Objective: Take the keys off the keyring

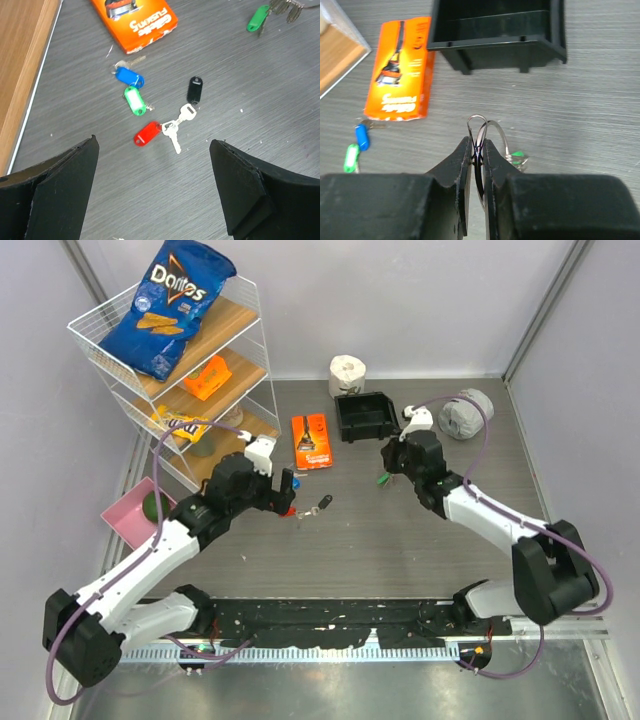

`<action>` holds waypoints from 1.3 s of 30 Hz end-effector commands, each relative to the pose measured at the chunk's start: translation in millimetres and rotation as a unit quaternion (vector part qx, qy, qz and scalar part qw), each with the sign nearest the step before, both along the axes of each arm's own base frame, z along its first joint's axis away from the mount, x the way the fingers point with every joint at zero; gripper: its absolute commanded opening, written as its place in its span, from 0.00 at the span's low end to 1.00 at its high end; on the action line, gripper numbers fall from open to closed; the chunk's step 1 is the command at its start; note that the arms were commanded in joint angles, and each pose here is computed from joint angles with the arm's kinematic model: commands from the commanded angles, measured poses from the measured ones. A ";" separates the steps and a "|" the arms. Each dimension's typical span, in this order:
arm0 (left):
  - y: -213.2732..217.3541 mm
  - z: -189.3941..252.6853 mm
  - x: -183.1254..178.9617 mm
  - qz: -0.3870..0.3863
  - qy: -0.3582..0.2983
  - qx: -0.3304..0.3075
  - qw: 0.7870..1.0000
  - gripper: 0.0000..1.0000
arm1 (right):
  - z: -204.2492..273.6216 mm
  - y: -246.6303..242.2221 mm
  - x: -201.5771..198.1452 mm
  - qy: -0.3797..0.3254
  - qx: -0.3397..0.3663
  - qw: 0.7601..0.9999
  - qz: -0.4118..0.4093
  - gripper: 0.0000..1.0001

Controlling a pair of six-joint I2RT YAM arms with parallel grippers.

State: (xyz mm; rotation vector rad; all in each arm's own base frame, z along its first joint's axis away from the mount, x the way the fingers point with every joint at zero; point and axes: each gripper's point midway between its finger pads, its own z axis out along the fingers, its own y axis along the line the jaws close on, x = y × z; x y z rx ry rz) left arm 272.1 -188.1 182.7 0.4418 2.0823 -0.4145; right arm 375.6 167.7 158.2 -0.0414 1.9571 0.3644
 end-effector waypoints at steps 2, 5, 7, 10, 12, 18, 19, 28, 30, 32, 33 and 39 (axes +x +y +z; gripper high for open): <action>16.8 17.6 4.3 0.066 -0.038 -0.035 0.996 1.00 | 12.5 -20.2 34.3 -0.002 0.027 0.999 -0.021 0.05; 20.5 17.3 -0.4 0.068 -0.041 -0.039 0.996 1.00 | 20.4 -25.6 38.0 -0.017 0.045 0.999 -0.023 0.05; 22.6 13.1 -1.7 0.078 -0.037 -0.046 0.995 1.00 | 21.5 -25.6 37.7 -0.023 0.047 0.998 -0.021 0.05; 15.9 1.6 -4.6 0.069 -0.021 -0.058 0.996 1.00 | 28.5 -15.9 33.7 -0.029 0.057 0.998 0.009 0.05; 6.5 -2.2 -6.1 0.046 -0.012 -0.065 0.997 1.00 | 36.0 -10.0 29.8 -0.037 0.067 0.997 0.028 0.05; 4.0 -10.2 0.8 0.052 -0.006 -0.060 0.997 0.99 | 35.2 -28.9 34.3 -0.029 0.043 0.998 -0.023 0.24; 5.7 -11.3 1.4 0.059 -0.004 -0.056 0.997 1.00 | 33.2 -48.3 40.5 -0.026 0.026 0.996 -0.081 0.58; 52.5 -6.3 1.6 0.176 -0.015 -0.024 0.984 1.00 | 42.7 -115.1 14.4 0.016 -0.034 0.968 -0.247 0.95; 67.5 3.2 -4.4 0.204 -0.018 -0.013 0.979 1.00 | 51.0 -117.5 0.5 0.009 -0.046 0.972 -0.230 0.96; 84.0 17.1 -10.6 0.237 -0.024 -0.009 0.971 1.00 | 57.7 -116.6 -17.7 0.003 -0.042 0.977 -0.208 0.95; 91.5 24.9 -15.1 0.250 -0.025 -0.008 0.968 1.00 | 65.3 -118.0 -29.3 -0.004 -0.039 0.979 -0.199 0.95; 141.0 85.3 -42.3 0.298 -0.089 0.008 0.950 1.00 | 124.5 -132.1 -90.4 -0.071 -0.007 0.981 -0.182 0.96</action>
